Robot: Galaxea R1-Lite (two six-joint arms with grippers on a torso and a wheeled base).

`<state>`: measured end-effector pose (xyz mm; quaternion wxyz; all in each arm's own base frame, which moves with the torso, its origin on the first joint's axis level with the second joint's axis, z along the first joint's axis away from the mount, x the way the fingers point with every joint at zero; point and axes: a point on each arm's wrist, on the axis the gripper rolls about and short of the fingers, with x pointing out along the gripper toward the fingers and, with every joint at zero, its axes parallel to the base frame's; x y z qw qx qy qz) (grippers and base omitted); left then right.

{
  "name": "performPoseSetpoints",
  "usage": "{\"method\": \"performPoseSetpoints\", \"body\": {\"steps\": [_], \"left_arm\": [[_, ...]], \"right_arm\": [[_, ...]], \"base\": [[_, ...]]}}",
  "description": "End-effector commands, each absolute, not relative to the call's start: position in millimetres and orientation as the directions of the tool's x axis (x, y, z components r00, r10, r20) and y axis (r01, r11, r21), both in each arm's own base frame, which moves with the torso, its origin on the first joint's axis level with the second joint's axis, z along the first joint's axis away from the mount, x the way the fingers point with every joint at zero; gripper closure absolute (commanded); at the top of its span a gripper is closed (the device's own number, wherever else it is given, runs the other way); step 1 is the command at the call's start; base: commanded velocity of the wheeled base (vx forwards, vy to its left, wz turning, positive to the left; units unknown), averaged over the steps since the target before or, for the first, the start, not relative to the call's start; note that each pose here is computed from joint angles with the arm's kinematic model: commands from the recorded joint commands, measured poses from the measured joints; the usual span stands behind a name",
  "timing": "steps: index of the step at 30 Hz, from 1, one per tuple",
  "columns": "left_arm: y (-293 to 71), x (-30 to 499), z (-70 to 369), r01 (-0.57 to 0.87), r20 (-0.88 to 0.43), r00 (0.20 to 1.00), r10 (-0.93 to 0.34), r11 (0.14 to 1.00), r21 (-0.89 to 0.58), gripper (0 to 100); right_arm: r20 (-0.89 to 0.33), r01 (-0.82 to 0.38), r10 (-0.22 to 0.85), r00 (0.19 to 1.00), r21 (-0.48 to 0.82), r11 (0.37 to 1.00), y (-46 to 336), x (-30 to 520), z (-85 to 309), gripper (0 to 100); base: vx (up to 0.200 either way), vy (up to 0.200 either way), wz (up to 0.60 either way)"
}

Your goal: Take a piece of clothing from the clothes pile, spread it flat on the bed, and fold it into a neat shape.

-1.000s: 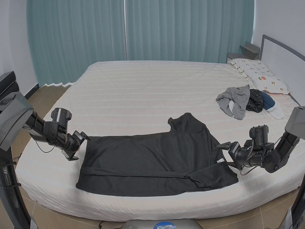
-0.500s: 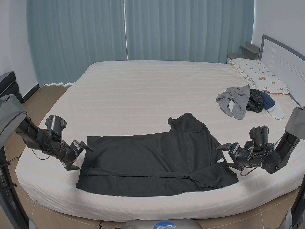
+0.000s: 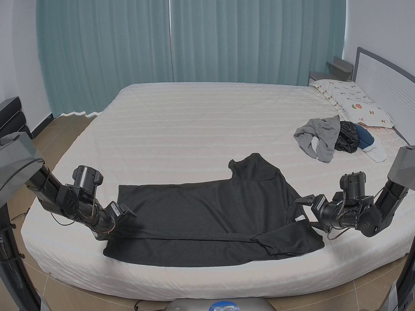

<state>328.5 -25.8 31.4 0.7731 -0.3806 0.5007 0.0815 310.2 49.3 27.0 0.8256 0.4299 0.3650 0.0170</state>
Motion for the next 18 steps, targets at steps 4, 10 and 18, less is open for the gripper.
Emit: {"method": "performPoseSetpoints", "body": {"steps": [4, 10, 18], "left_arm": [[-24.2, 337.1, 8.8, -0.545, -0.86, 0.485, -0.162, 0.713, -0.442, 0], [-21.7, 340.2, 14.1, -0.543, -0.848, 0.506, -0.155, 0.707, -0.453, 100], [-9.6, 338.7, 31.7, -0.546, -0.824, 0.55, -0.136, 0.687, -0.478, 100]], "right_arm": [[-0.58, 0.278, 0.343, 0.739, 0.726, 0.629, 49.1, 308.2, 26.2, 0], [-0.582, 0.277, 0.339, 0.739, 0.721, 0.635, 48.5, 307.9, 25.9, 0], [-0.595, 0.246, 0.335, 0.731, 0.688, 0.683, 47.1, 304.2, 22.9, 0]], "base": [[0.0, 0.0, 0.0], [0.0, 0.0, 0.0], [0.0, 0.0, 0.0]]}}
